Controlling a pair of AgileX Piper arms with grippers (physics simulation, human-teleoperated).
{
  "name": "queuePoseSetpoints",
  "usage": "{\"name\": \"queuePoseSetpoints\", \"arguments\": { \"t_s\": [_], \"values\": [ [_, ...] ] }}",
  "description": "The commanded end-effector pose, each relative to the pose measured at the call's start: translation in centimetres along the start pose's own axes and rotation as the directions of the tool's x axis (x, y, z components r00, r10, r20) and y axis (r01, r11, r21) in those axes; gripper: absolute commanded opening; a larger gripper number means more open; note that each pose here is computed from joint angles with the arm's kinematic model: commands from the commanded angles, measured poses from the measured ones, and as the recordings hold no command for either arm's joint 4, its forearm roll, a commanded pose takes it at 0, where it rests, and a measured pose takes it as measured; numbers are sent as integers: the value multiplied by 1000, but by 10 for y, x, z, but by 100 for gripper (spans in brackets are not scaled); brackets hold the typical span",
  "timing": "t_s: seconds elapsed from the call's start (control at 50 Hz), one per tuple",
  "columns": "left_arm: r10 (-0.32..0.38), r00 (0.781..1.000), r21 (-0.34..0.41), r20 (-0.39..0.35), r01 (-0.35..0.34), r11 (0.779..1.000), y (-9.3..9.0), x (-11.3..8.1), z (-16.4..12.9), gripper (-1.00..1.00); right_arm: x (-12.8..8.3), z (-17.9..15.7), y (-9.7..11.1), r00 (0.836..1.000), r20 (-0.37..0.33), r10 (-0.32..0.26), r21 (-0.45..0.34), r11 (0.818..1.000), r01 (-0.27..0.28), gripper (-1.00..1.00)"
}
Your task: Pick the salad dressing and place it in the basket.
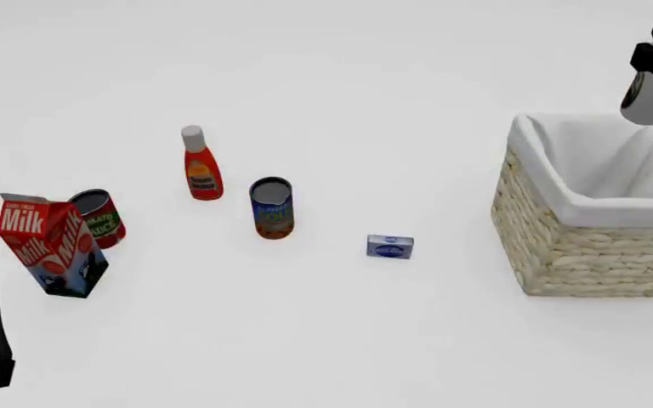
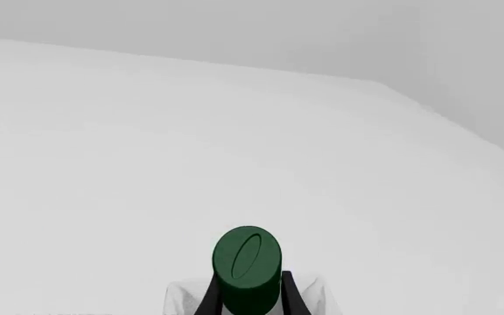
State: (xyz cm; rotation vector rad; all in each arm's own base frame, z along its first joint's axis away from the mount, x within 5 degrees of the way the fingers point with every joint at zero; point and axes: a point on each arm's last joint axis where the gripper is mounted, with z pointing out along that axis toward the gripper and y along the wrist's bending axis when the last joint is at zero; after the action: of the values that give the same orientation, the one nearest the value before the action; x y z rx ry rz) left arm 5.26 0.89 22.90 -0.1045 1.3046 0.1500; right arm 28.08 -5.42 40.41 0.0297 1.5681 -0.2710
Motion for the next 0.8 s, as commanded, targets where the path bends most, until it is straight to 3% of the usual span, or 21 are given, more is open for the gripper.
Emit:
{"name": "queuePoseSetpoints", "arguments": {
  "t_s": [0.02, 0.2, 0.8],
  "values": [
    [3, 1000, -2, -6, -3, 1000, 0, 1, 0, 100, 19, 16, -7, 999, -40, 24, 29, 999, -23, -100],
    [0, 1000, -6, -5, 0, 1000, 0, 0, 0, 100, 36, 21, -6, 996, -80, 25, 28, 999, -23, -100],
    [-2, 1000, -4, -6, 2, 1000, 0, 1, 0, 100, 57, 44, 3, 993, -121, 15, 2, 1000, -15, -100]
  ]
}}
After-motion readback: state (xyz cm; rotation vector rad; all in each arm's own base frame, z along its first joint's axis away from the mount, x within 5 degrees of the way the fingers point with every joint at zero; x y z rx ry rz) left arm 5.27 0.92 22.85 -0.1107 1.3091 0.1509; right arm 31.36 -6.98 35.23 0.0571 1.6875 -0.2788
